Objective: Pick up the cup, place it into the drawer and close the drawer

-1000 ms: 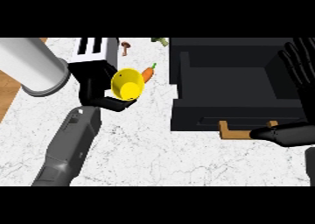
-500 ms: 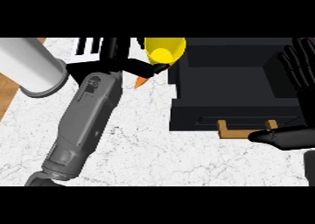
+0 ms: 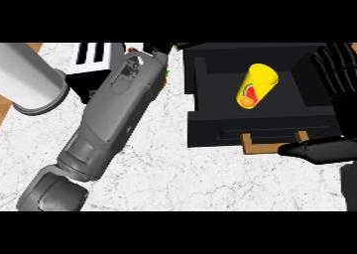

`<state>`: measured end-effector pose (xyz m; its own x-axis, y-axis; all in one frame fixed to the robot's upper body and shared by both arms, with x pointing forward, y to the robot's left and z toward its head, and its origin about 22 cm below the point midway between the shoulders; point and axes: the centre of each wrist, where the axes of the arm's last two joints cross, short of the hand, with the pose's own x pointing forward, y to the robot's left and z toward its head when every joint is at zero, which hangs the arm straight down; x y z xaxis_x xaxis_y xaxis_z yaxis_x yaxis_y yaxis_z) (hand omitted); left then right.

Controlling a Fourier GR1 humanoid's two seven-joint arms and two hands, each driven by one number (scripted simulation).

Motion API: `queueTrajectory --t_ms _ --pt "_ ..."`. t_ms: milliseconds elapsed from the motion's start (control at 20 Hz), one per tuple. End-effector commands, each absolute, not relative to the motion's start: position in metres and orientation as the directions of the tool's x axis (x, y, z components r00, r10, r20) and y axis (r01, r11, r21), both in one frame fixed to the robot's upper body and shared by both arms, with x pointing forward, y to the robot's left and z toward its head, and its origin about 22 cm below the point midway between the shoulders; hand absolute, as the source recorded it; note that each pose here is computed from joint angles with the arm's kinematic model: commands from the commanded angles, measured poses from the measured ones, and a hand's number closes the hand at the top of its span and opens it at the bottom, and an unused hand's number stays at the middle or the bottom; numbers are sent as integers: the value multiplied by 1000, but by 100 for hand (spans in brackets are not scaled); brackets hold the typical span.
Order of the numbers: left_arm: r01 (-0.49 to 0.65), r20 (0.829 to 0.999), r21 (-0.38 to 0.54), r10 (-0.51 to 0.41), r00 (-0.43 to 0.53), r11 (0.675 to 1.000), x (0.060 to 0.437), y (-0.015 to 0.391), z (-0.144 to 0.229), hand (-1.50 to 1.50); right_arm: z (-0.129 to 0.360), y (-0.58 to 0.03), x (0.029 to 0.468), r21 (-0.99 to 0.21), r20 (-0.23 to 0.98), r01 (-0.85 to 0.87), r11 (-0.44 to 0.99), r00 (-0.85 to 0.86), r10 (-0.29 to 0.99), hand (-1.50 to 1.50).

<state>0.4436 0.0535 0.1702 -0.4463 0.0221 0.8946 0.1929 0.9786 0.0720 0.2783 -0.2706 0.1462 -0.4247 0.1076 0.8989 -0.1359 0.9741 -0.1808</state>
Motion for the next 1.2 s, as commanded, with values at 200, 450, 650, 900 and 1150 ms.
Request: queueTrajectory --t_ms 200,450,650,900,1150 --pt "119 937 203 -157 -313 972 449 37 158 150 158 -270 290 -182 881 -162 970 -466 87 -150" --pt "214 946 283 -236 -221 935 449 37 143 150 152 -265 283 -172 881 -194 966 -468 62 -150" --pt "267 939 324 -274 -208 908 446 42 125 150 161 -265 291 -202 874 -219 955 -480 75 -150" --pt "260 949 294 -247 -199 920 441 46 108 -150 159 -237 296 -184 875 -277 943 -484 28 -150" --pt "248 975 117 -64 -212 962 440 46 114 -150 163 -219 302 -170 876 -476 863 -474 -89 -150"
